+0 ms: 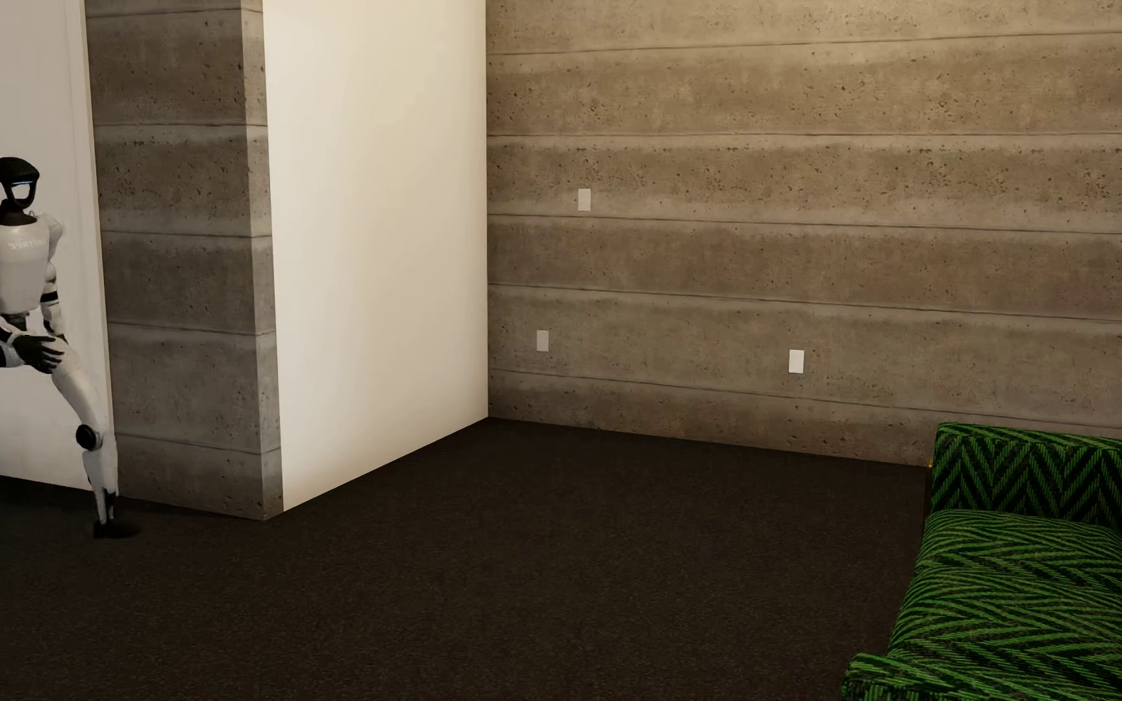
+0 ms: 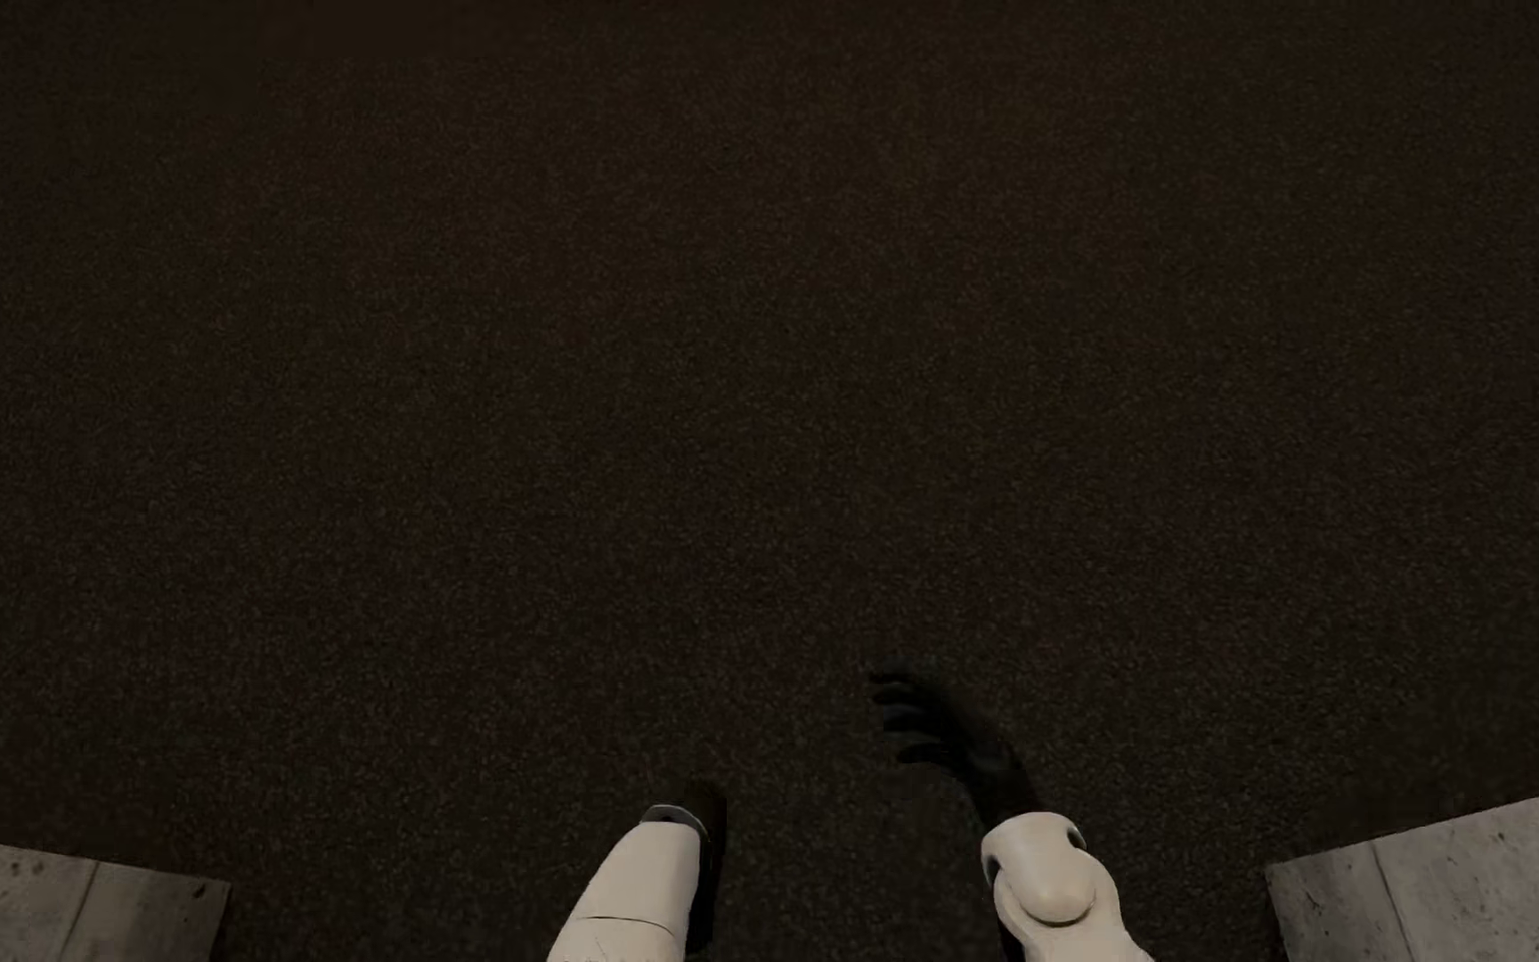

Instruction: Walk to the sofa

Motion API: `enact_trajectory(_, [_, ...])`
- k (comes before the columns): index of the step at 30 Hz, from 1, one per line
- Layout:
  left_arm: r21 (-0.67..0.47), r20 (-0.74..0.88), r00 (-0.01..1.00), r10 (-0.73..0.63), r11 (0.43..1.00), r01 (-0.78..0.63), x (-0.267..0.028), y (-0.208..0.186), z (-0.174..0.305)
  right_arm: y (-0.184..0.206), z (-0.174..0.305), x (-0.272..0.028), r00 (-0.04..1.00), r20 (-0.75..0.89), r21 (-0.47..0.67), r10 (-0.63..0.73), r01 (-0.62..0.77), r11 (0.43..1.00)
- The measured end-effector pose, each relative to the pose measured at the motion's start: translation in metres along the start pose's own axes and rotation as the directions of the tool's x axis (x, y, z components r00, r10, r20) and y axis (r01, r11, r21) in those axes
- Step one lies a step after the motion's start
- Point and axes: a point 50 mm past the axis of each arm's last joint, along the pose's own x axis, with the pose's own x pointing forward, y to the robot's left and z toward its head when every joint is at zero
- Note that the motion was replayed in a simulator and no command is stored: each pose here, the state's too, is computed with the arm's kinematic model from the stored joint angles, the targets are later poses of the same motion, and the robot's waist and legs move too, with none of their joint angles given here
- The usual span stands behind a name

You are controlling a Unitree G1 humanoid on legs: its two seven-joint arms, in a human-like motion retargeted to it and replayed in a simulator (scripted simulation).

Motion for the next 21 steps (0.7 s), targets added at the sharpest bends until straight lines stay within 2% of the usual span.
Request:
enact_trajectory(3, [0.022,-0.036,0.999,0.017,1.000,-0.016,0.001,0.009,-0.005,0.008,0.006,0.000,0.999,0.026,0.002,0.027,-0.027,1.000])
enact_trajectory(5, [0.066,0.022,1.000,0.007,0.998,-0.009,0.006,0.009,0.017,0.016,-0.017,-0.006,0.995,-0.066,-0.039,0.078,-0.081,0.996])
enact_trajectory(8, [0.115,0.210,0.978,-0.001,0.993,-0.024,0.007,0.013,0.072,0.033,-0.062,-0.022,0.949,-0.259,-0.106,0.180,-0.213,0.971])
enact_trajectory(11, [0.092,0.451,0.893,-0.008,0.995,-0.038,-0.009,0.012,0.132,0.031,-0.117,-0.063,0.864,-0.477,-0.075,0.164,-0.225,0.971])
enact_trajectory(15, [0.047,0.691,0.723,0.005,0.998,-0.052,-0.044,0.014,0.198,0.017,-0.176,-0.141,0.687,-0.723,-0.001,0.070,-0.103,0.995])
enact_trajectory(18, [0.013,0.773,0.633,0.034,0.997,-0.070,-0.063,0.022,0.221,0.018,-0.199,-0.189,0.560,-0.827,0.045,0.036,0.001,0.999])
enact_trajectory(21, [0.016,0.730,0.683,0.021,0.999,-0.048,-0.054,0.015,0.203,0.024,-0.210,-0.225,0.462,-0.886,0.070,0.030,0.069,0.995])
